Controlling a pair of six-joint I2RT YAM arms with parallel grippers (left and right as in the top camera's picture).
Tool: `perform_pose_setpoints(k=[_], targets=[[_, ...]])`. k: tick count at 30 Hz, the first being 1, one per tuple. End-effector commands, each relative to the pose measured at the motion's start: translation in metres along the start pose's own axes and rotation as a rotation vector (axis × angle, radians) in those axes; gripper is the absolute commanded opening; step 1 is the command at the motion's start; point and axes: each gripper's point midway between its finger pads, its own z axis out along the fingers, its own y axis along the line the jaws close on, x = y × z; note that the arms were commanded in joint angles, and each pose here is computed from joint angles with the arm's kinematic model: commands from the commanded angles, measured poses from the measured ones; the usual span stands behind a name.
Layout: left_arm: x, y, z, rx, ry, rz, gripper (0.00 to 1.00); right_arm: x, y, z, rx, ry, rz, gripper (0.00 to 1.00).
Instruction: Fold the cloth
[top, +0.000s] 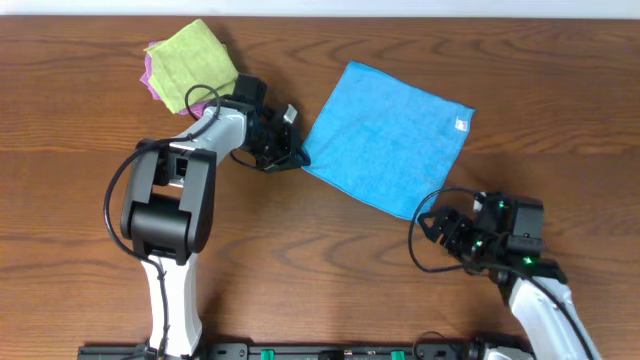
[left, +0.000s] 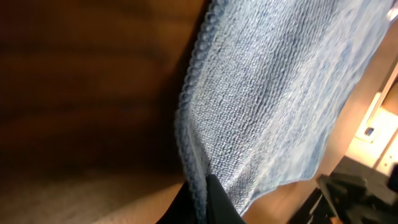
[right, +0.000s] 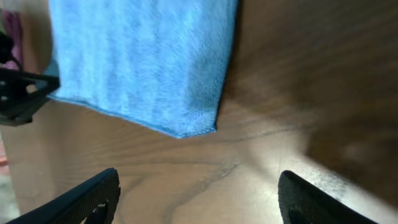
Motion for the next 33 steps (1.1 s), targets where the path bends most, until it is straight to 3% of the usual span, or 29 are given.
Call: perform_pose_setpoints(k=[1,19,33], targets=[[0.01,-0.005,-0.004,0.005,0.026,0.043,0.06,0.01,-0.005,0.008,-0.018,0.051,0.055,0.8],[0.074,0.001,0.014,-0.029,0.23,0.0,0.06,-0.002,-0.009,0.014,-0.002,0.01,0.04,0.79],[0.067,-0.01,0.017,0.025,0.208,0.023,0.06,-0.019,-0.029,0.026,0.089,-0.059,0.046,0.72]])
